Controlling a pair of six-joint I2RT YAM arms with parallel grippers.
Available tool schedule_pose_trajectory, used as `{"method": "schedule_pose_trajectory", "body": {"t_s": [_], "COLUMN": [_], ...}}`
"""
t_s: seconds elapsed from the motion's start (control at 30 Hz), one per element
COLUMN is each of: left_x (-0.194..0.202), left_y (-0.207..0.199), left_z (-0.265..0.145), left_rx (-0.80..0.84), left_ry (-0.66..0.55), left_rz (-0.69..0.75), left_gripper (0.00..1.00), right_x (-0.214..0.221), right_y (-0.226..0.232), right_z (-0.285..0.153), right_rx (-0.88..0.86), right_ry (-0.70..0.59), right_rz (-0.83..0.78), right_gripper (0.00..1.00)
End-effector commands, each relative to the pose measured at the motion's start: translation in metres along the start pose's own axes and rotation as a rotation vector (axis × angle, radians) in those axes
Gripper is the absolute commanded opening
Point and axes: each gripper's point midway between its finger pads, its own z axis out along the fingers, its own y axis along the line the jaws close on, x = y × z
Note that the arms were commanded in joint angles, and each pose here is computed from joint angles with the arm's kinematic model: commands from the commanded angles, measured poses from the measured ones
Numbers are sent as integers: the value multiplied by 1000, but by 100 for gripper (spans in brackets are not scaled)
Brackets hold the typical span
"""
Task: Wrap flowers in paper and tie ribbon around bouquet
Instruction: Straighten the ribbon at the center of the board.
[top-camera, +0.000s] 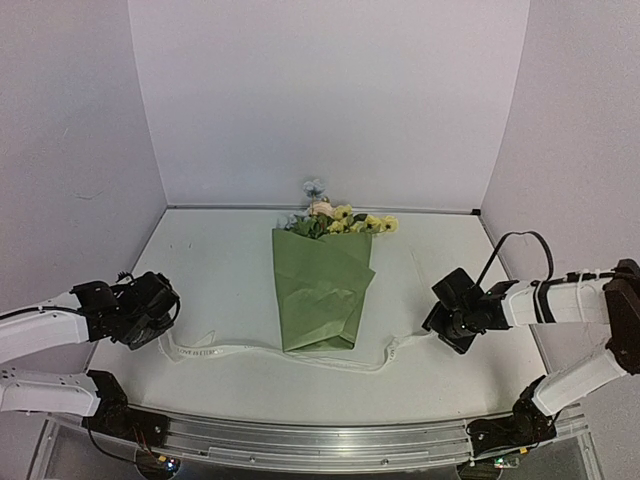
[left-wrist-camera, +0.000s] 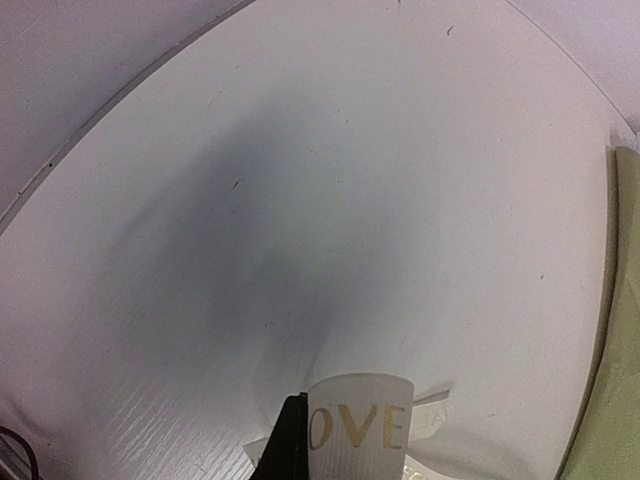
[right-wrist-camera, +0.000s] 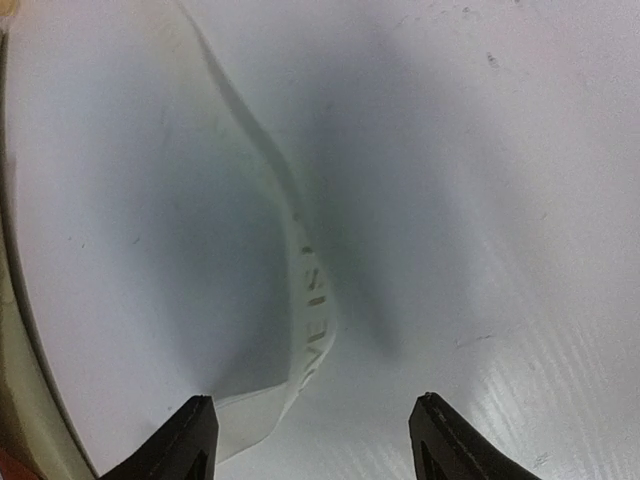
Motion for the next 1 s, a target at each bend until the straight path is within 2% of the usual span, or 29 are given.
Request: {"method": "schedule_pose_trajectory", "body": {"t_s": [0.0,0.2,0.3,0.43,0.5,0.8,0.87,0.97], "left_x": [-5,-13,-16,-27,-36,-81,-86,-92], "left_y": [-11,-11,-9,-7,-5,11,16,22], "left_z": [-2,-7,-9,-16,-24,-59,-64,-71], "left_rx": [39,47,43,39,34,-1,-6,-7], "left_ry": [-2,-22,-33,-66,-95,-238,-255,-276], "left_rz": [5,0,-3,-13,-17,-59,-69,-97], "left_gripper": [0,0,0,0,0,0,0,0], "right_x": [-20,-19,-19,-35,-53,-153,-162,-159], "right_y": [4,10,5,3,7,12,4,-6], "right_z": [2,23,28,16,-5,-165,-187,-192], "right_rx": [-2,46,69,66,52,-24,-8,-12], "right_ry": [-21,23,17,-47,-113,-521,-569,-579], "right_rz": [25,16,20,30,21,-2,-5,9], "right_gripper": [66,57,47,14,2,0,0,0]}}
